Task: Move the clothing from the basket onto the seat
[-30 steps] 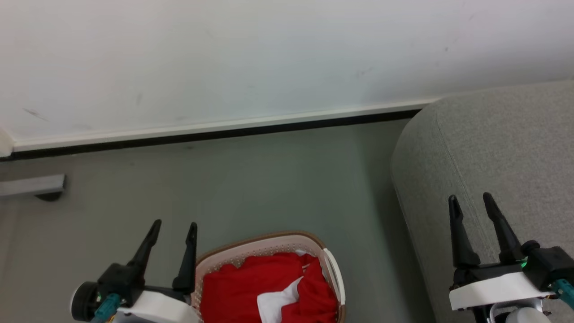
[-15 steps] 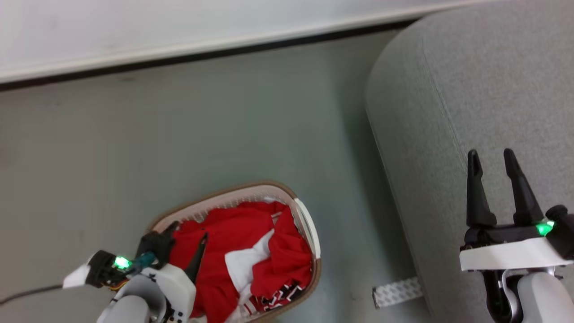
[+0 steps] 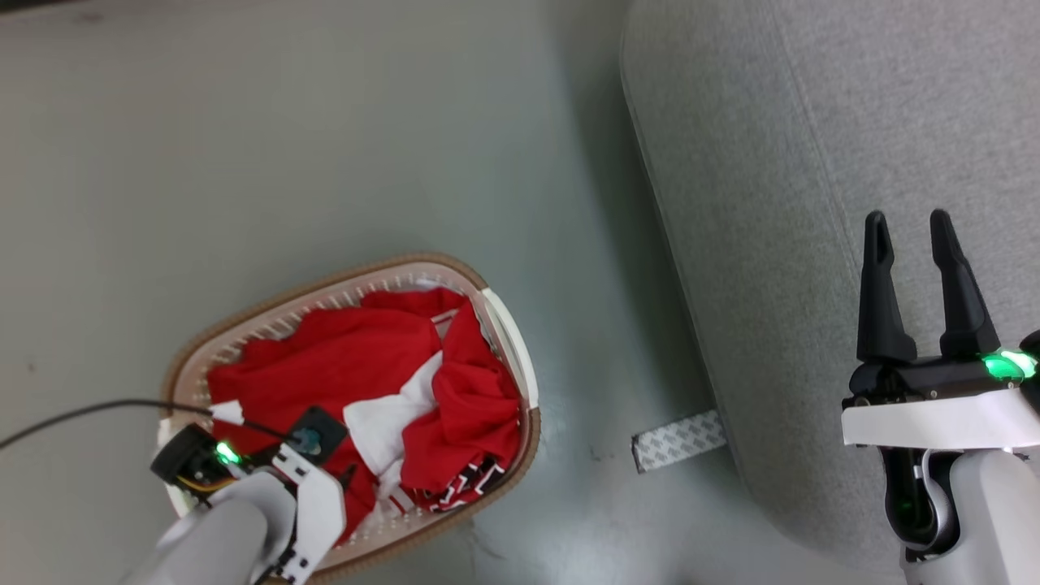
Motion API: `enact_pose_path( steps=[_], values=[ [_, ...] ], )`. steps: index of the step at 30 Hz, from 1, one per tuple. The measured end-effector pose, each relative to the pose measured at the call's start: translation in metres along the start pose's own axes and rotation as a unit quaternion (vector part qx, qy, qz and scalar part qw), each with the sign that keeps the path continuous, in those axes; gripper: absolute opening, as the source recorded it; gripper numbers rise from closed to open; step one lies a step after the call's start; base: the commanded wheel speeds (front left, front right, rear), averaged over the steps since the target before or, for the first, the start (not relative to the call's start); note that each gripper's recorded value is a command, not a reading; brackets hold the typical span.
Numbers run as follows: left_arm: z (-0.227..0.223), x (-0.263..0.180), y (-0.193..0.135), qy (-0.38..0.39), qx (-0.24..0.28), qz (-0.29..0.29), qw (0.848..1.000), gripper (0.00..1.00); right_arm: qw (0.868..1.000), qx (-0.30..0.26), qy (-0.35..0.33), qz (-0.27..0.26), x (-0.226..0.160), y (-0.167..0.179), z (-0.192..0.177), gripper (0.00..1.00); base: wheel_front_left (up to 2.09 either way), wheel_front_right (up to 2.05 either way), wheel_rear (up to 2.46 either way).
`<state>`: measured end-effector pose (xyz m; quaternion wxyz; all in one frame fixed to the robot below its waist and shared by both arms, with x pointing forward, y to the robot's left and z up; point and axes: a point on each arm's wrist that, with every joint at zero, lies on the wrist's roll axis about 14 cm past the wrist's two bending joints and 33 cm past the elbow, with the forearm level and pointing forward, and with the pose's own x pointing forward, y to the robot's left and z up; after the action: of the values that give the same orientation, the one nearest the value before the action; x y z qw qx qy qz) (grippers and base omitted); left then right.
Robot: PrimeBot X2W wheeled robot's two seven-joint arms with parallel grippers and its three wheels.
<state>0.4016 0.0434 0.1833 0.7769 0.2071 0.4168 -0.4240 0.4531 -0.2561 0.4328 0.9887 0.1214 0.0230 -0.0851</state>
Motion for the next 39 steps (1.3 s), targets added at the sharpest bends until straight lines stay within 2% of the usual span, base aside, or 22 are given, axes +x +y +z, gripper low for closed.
enact_pose_path(
  steps=[4,10,18,19,20,22,23,32,39],
  values=[
    [-0.017,0.02,0.004,0.036,0.021,-0.02,0.999,1.0,1.0,0.0,0.015,-0.009,0.007,-0.007,-0.015,1.0,0.0,0.0,0.0],
    [-0.036,0.049,0.013,0.067,0.023,-0.037,0.997,1.0,0.999,-0.004,0.04,-0.029,0.011,-0.023,-0.038,1.0,0.0,0.0,0.0],
    [-0.058,0.075,-0.001,0.105,0.034,-0.072,0.991,1.0,0.997,-0.008,0.066,-0.044,0.013,-0.035,-0.061,1.0,0.0,0.0,0.0],
    [-0.059,0.077,-0.003,0.108,0.035,-0.074,0.991,0.93,0.997,-0.008,0.069,-0.042,0.014,-0.034,-0.064,1.0,0.0,0.0,0.0],
    [-0.061,0.079,-0.003,0.112,0.039,-0.077,0.99,0.62,0.997,-0.008,0.07,-0.04,0.015,-0.033,-0.065,1.0,0.0,0.0,0.0],
    [-0.062,0.081,-0.001,0.114,0.043,-0.077,0.99,0.09,0.997,-0.007,0.069,-0.036,0.018,-0.031,-0.066,1.0,0.0,0.0,0.0],
    [-0.062,0.081,0.0,0.114,0.045,-0.076,0.99,0.0,0.997,-0.006,0.069,-0.035,0.019,-0.03,-0.067,1.0,0.0,0.0,0.0],
    [-0.046,0.067,0.004,0.094,0.031,-0.061,0.993,0.0,0.998,-0.004,0.054,-0.025,0.02,-0.022,-0.053,1.0,0.0,0.0,0.0],
    [-0.007,0.034,-0.003,0.029,-0.024,-0.033,0.999,0.0,1.0,-0.008,0.014,-0.01,0.014,-0.01,-0.015,1.0,0.0,0.0,0.0]
  ],
)
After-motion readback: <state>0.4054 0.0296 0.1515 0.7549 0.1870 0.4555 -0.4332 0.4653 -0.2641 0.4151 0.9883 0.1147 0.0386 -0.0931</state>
